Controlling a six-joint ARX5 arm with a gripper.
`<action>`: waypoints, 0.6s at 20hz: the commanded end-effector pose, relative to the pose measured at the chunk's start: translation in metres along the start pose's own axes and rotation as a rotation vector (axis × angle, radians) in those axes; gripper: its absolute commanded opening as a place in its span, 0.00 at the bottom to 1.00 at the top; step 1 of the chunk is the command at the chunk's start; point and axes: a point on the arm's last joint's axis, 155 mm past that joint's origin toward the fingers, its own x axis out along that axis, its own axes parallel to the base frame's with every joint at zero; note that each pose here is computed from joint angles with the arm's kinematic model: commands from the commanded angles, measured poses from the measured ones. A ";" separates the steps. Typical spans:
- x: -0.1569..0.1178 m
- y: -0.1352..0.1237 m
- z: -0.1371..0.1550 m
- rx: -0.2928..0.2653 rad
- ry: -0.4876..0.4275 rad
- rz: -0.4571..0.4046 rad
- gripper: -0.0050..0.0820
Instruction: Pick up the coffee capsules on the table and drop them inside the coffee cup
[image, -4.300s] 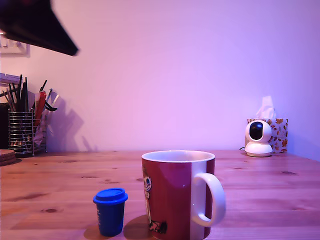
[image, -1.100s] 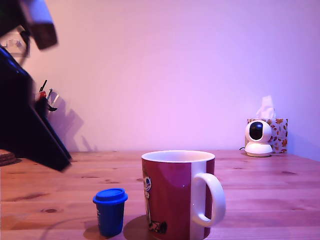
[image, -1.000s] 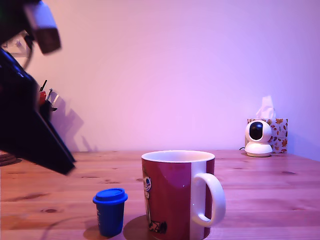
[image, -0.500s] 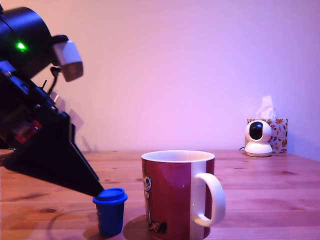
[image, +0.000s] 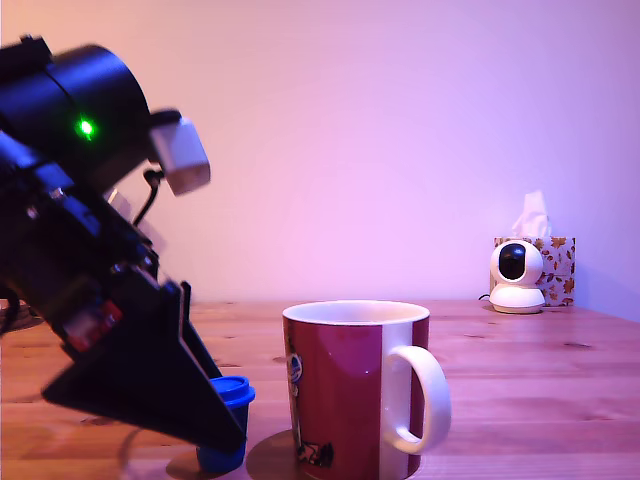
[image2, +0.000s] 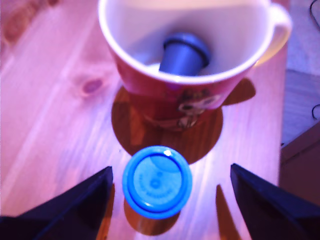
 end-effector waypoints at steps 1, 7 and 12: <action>0.003 0.001 0.002 -0.005 -0.008 0.007 0.84; 0.008 0.008 -0.001 -0.015 0.001 0.034 0.83; 0.014 0.009 -0.007 -0.034 0.018 0.033 0.81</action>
